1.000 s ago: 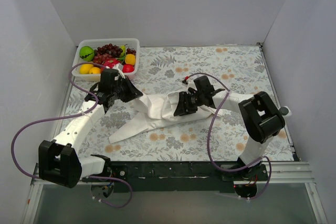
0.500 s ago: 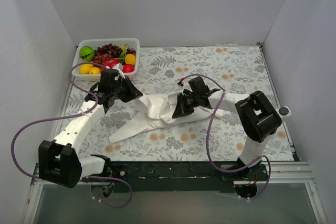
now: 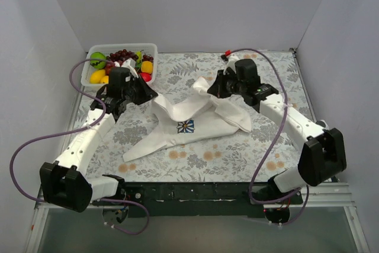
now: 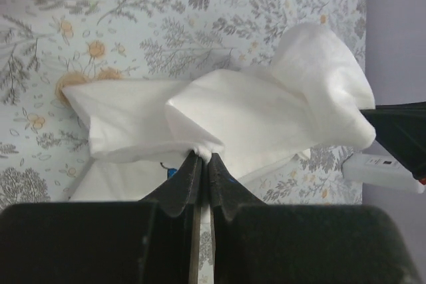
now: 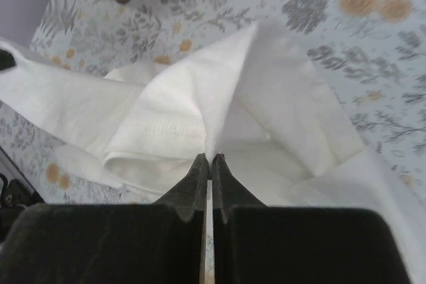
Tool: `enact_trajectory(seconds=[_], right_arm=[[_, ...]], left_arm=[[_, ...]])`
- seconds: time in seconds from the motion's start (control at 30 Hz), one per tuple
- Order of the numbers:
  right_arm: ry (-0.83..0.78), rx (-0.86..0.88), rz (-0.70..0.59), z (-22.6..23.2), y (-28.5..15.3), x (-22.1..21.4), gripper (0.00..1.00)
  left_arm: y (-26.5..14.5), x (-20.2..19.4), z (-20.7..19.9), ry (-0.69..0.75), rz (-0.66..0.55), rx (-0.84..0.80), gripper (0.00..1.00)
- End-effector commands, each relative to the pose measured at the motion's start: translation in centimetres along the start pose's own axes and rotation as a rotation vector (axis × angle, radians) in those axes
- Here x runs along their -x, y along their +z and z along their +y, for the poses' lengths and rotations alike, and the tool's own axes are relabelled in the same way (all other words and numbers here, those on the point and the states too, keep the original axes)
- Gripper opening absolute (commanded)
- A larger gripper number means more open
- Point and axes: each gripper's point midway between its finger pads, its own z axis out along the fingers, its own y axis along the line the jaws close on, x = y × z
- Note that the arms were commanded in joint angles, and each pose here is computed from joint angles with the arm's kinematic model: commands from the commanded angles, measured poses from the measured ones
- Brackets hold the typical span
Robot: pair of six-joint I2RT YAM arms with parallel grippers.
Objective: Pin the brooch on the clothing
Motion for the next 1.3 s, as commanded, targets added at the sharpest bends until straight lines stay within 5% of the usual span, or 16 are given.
enact_trajectory(seconds=[0.0,0.2,0.43,0.63,0.87,1.0,1.27], right_arm=[[-0.087,-0.135,-0.204,-2.1,-5.4,6.6,0.01],[-0.153,-0.323,-0.352,-4.8,-12.6,10.0,0.01],[-0.15,-0.428,-0.374,-6.7,-15.8,9.3,0.01],[-0.217,-0.269,-0.559,-0.6,-19.7,16.0,0.01],[-0.36,-0.102,-0.976,10.4,-32.5,25.9,0.01],[-0.444,-0.036,-1.195,15.5,-40.7,25.7,0.01],[-0.574,0.034,-1.335,20.2,-47.8,22.9,0.01]], left_arm=[[-1.6,4.4,-1.9,0.078,-0.122,0.003,0.0],[-3.6,8.6,-4.2,0.131,-0.226,-0.006,0.0],[-5.2,9.9,-5.0,0.158,-0.267,-0.003,0.0],[-10.5,15.9,-12.1,0.231,-0.431,-0.17,0.0],[-19.9,21.7,-22.6,0.325,-0.631,-0.474,0.0],[-26.5,22.3,-25.6,0.379,-0.761,-0.597,0.0],[-37.8,20.3,-27.4,0.448,-0.959,-0.71,0.0]])
